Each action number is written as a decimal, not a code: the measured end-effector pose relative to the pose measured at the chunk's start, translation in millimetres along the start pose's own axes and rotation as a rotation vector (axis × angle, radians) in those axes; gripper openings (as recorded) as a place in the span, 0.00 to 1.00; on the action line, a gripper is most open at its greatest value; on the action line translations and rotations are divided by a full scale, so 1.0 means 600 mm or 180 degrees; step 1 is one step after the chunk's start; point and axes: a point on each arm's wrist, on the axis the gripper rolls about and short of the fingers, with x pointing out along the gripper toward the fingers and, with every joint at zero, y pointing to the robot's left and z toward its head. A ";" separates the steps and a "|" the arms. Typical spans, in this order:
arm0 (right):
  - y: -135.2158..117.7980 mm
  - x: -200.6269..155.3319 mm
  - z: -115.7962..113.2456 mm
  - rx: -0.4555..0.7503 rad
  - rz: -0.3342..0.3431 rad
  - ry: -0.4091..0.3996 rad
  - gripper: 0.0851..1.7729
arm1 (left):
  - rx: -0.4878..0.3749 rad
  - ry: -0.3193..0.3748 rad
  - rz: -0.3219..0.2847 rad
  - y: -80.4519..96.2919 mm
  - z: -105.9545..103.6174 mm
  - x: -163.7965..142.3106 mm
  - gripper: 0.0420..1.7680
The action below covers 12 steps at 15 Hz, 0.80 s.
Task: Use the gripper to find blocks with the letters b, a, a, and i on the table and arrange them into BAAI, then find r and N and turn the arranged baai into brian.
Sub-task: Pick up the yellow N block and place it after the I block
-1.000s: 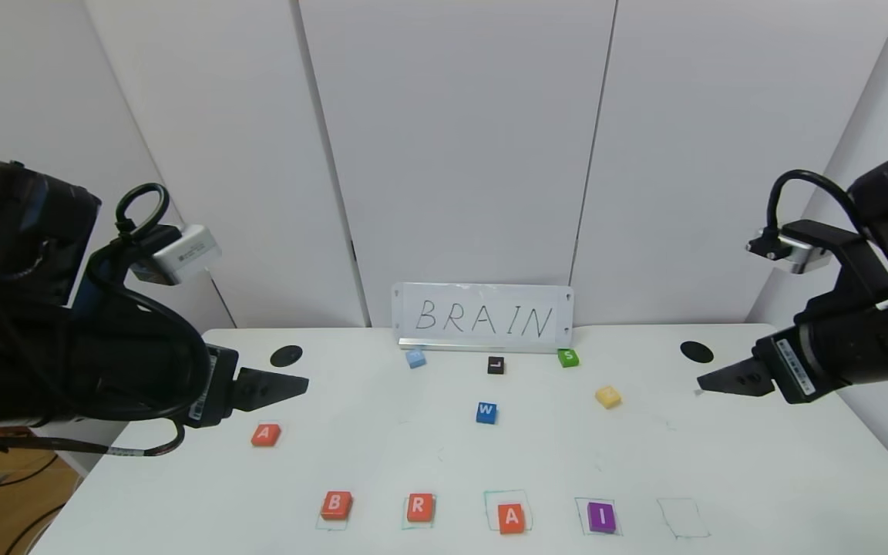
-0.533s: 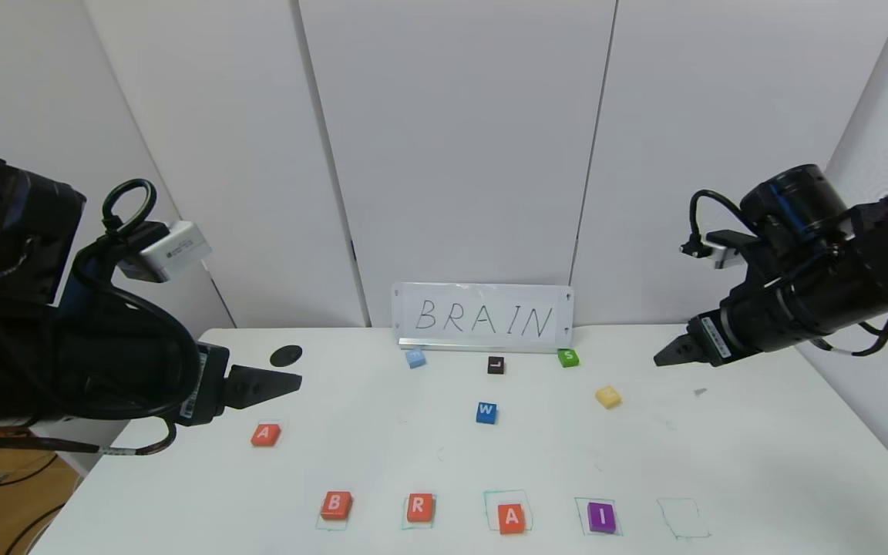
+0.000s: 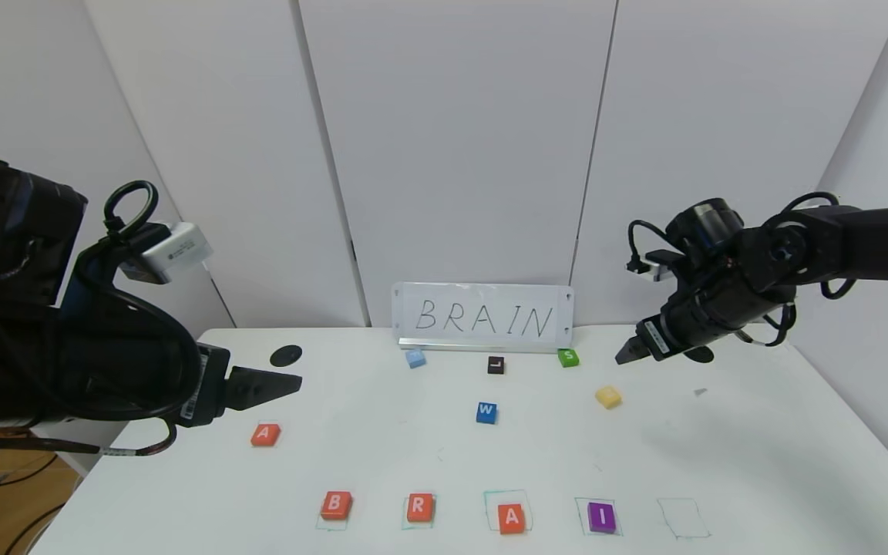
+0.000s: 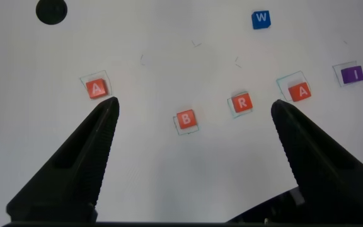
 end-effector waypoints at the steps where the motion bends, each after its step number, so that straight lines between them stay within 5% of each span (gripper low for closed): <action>1: -0.001 0.016 0.004 0.0007 0.0008 0.0020 0.96 | -0.0005 -0.0003 0.0006 0.001 0.000 0.000 0.97; 12: 0.003 0.138 -0.001 0.0018 0.0046 0.0317 0.96 | 0.0025 0.0027 0.0028 0.002 -0.001 0.004 0.97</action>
